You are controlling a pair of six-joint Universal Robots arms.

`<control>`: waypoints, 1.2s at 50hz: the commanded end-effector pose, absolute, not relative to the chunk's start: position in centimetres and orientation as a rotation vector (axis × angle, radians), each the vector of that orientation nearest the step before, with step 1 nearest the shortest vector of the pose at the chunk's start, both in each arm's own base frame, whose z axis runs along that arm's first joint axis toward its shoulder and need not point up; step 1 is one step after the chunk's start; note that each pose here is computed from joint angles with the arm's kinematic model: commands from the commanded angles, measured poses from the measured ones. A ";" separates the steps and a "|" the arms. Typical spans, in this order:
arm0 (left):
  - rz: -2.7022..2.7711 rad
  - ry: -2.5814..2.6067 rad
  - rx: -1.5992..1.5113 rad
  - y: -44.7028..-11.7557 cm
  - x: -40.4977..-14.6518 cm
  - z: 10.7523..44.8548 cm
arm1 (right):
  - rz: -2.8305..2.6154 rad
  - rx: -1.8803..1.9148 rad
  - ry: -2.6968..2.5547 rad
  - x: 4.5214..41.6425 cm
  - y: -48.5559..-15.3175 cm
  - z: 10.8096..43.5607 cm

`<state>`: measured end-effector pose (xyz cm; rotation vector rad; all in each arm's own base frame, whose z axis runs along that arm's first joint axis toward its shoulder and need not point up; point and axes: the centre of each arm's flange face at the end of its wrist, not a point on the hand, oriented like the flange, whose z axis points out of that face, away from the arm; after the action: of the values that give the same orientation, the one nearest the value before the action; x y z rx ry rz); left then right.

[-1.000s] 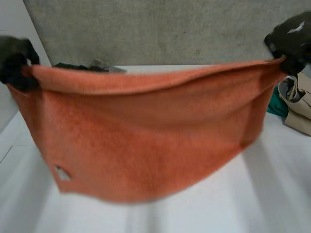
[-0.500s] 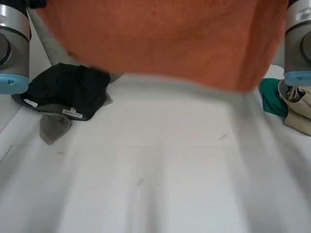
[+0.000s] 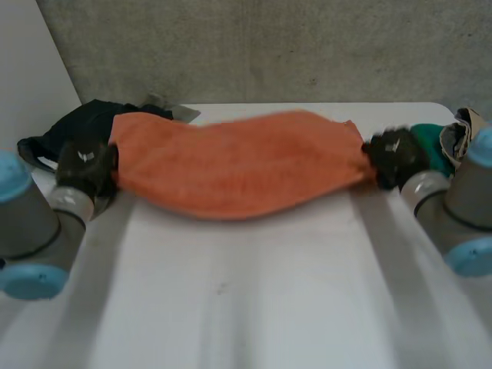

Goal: Fold the laundry.

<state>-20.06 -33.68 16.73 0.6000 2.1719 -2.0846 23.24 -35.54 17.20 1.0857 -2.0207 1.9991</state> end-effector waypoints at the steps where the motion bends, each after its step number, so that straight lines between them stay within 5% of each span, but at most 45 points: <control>1: -1.935 2.199 0.720 -32.4 -19.2 12.9 | 1.852 1.150 -2.106 22.9 -34.3 13.2; 21: -1.957 2.131 1.139 -29.3 -20.6 11.7 | 1.850 1.129 -2.161 22.9 -33.1 13.7; 41: -1.749 2.376 0.983 -26.8 -17.5 14.1 | 1.849 1.112 -2.152 22.4 -33.3 14.1; 60: -1.705 2.343 1.019 -29.8 -16.6 12.1 | 1.831 1.137 -2.163 22.7 -32.9 13.6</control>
<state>-16.18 -29.07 12.72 0.9890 2.3656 -1.7041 22.76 -32.84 13.63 1.1375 -2.1603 1.8340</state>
